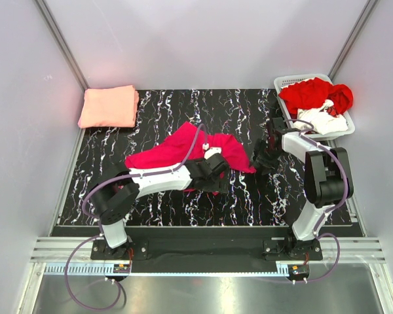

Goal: Fold and stack the t-shirts
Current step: Flatten the tshirt out

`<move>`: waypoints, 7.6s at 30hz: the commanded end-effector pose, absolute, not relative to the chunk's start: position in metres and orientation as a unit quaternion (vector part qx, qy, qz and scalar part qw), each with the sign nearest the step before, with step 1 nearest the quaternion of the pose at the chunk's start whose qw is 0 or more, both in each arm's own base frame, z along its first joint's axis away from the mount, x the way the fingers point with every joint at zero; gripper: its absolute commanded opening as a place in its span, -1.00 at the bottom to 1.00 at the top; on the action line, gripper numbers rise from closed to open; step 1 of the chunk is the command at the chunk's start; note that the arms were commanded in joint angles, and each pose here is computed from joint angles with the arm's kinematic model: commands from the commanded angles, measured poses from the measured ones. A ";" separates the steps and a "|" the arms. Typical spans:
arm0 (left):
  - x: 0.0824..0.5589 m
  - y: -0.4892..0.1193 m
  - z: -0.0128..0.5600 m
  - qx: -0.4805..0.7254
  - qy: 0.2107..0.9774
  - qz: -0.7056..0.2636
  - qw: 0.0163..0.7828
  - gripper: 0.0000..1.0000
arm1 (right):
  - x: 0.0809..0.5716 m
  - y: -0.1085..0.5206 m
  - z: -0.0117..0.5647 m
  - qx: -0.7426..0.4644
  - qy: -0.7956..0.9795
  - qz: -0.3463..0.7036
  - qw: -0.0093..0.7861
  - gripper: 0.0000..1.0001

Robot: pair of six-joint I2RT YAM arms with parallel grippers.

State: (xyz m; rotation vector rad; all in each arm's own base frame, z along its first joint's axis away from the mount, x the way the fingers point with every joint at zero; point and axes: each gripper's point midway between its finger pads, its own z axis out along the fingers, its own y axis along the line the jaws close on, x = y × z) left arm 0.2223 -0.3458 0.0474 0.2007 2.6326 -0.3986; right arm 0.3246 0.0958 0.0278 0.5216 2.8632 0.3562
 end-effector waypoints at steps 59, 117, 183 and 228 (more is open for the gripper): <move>0.213 -0.112 0.427 0.017 0.808 -0.094 0.581 -1.00 | 0.302 0.043 0.419 0.163 0.803 0.130 0.558 -1.00; 0.065 -0.420 0.238 0.364 0.744 -0.471 0.303 0.21 | 0.264 -0.007 0.374 0.212 0.757 -0.027 0.618 -1.00; -0.004 -0.499 0.062 0.290 0.820 -0.493 -0.009 -0.96 | 0.247 -0.007 0.342 0.211 0.777 -0.019 0.593 -1.00; 0.202 -0.130 0.520 0.255 0.623 0.062 0.737 -1.00 | 0.227 -0.009 0.503 0.128 0.618 0.014 0.775 -1.00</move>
